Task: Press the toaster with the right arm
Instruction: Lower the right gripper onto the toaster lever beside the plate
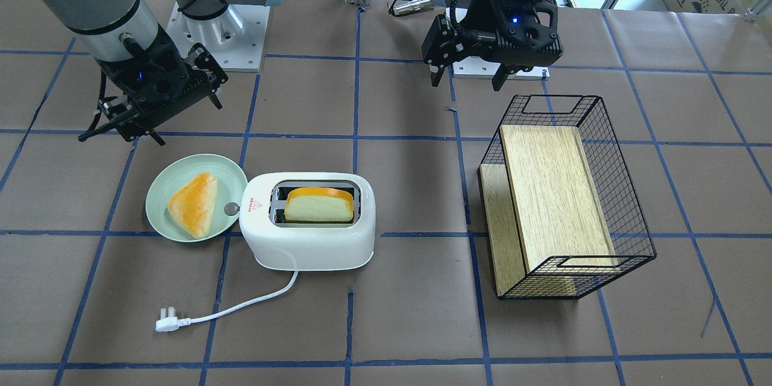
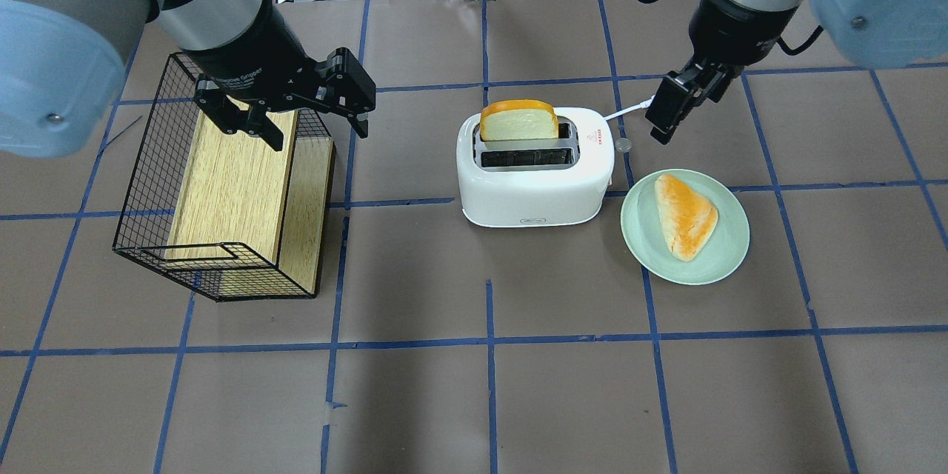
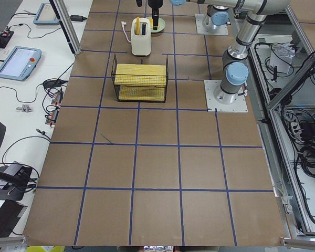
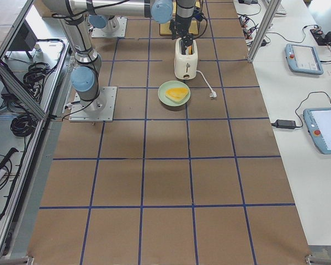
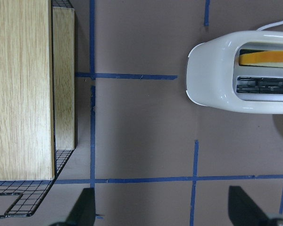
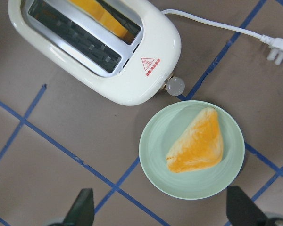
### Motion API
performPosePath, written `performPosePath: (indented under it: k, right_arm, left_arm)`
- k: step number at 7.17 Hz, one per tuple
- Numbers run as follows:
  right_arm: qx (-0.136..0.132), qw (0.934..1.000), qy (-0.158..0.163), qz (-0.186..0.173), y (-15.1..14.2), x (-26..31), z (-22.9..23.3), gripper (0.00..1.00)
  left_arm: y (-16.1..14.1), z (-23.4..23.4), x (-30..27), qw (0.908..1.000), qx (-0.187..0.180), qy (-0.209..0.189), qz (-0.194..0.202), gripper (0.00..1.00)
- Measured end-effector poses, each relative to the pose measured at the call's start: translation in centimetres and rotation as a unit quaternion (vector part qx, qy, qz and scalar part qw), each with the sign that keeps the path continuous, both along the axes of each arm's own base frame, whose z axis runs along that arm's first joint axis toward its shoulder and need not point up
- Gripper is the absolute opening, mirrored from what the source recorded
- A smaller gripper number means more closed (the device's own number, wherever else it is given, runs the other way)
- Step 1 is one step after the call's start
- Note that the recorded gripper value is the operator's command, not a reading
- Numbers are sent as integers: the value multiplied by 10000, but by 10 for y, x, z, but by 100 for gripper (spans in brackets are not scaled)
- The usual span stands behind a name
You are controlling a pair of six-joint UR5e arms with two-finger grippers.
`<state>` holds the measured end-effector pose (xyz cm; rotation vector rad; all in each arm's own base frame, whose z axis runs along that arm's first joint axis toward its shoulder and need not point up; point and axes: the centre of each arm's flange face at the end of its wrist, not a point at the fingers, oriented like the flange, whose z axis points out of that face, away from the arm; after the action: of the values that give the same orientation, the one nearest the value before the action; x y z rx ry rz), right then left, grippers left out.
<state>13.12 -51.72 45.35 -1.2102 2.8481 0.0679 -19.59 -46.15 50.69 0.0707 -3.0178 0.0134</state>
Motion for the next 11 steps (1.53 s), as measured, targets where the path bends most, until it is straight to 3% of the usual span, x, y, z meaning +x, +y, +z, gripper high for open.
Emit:
performPosePath:
  k: [1, 2, 4, 6, 9, 11]
  right_arm:
    - [-129, 9975, 54, 691, -13, -2, -16, 76]
    - [-257, 9923, 73, 1210, -25, -2, -34, 47]
    - [-503, 9833, 105, 1746, -37, -2, -63, 40]
    - [-642, 9780, 71, 1983, -42, 2, -95, 23]
    - [-544, 9758, -138, 2112, -34, 9, -119, 18]
    - [-544, 9696, -312, 2364, -34, 12, -124, 18]
  left_arm:
    - [0, 0, 0, 10000, 0, 1, 1, 100]
    - [0, 0, 0, 10000, 0, 3, 0, 100]
    - [0, 0, 0, 10000, 0, 4, -4, 100]
    - [0, 0, 0, 10000, 0, 1, 0, 100]
    - [0, 0, 0, 10000, -1, 0, -1, 100]
    - [0, 0, 0, 10000, 0, 3, -2, 100]
